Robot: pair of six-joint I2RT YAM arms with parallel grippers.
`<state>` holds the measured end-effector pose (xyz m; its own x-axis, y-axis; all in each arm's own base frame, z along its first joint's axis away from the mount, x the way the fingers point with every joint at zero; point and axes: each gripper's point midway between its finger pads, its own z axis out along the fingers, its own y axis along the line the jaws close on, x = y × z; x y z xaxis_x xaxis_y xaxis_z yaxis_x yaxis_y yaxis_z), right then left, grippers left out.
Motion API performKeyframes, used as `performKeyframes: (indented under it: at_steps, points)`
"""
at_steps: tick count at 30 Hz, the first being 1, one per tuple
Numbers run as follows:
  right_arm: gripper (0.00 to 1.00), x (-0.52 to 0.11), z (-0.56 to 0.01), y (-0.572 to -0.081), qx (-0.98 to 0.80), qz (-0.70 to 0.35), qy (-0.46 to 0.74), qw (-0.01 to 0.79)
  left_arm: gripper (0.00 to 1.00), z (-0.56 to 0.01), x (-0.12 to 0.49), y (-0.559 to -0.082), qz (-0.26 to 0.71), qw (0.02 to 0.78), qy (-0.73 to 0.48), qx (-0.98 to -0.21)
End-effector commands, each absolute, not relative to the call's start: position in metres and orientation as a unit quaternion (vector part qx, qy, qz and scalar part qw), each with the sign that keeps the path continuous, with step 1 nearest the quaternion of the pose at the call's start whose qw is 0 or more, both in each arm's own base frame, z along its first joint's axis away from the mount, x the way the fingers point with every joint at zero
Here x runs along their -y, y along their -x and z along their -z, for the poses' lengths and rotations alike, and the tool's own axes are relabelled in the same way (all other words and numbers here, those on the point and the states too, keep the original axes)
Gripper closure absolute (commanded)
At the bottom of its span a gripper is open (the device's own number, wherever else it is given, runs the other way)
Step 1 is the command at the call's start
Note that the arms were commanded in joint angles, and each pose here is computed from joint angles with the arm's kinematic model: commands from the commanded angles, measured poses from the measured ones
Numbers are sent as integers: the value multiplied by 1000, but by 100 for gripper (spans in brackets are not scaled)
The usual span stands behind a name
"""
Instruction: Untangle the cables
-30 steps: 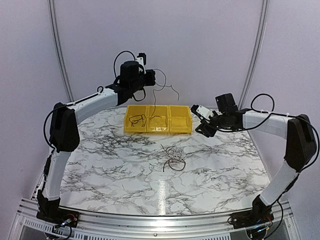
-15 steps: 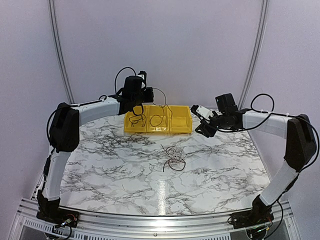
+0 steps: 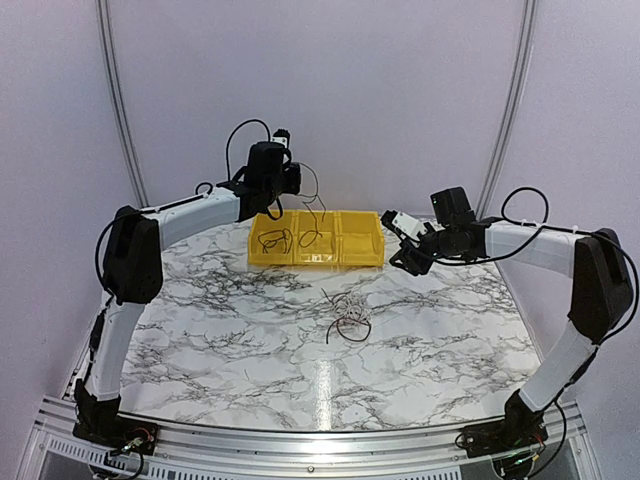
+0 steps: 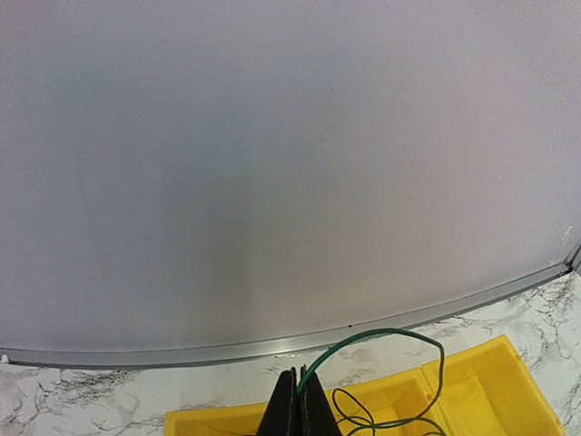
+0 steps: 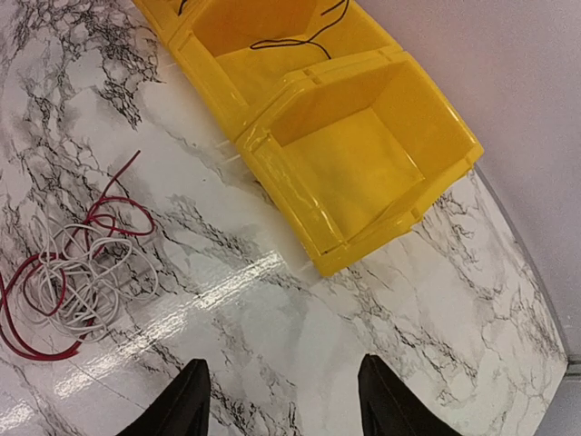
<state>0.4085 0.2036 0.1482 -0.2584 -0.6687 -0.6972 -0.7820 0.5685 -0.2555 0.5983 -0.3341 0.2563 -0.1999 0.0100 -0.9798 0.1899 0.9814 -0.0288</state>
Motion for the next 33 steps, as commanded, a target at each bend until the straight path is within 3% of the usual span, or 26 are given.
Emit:
performKeyframes:
  at_steps: [1, 7, 19, 23, 33]
  points:
    - [44, -203, -153, -412, -788, -72, 460, 402, 100, -218, 345, -601, 42, 607, -111, -786]
    - [44, -203, -151, -412, -789, -74, 460, 399, 100, -176, 366, -592, 43, 580, -143, -801]
    - [44, -204, -149, -411, -790, -78, 463, 395, 100, -151, 393, -575, 49, 560, -185, -806]
    - [44, -205, -147, -410, -791, -81, 463, 392, 100, -203, 387, -574, 50, 590, -176, -787]
    - [44, -207, -146, -410, -792, -87, 463, 389, 100, -417, 347, -537, 62, 711, -140, -686]
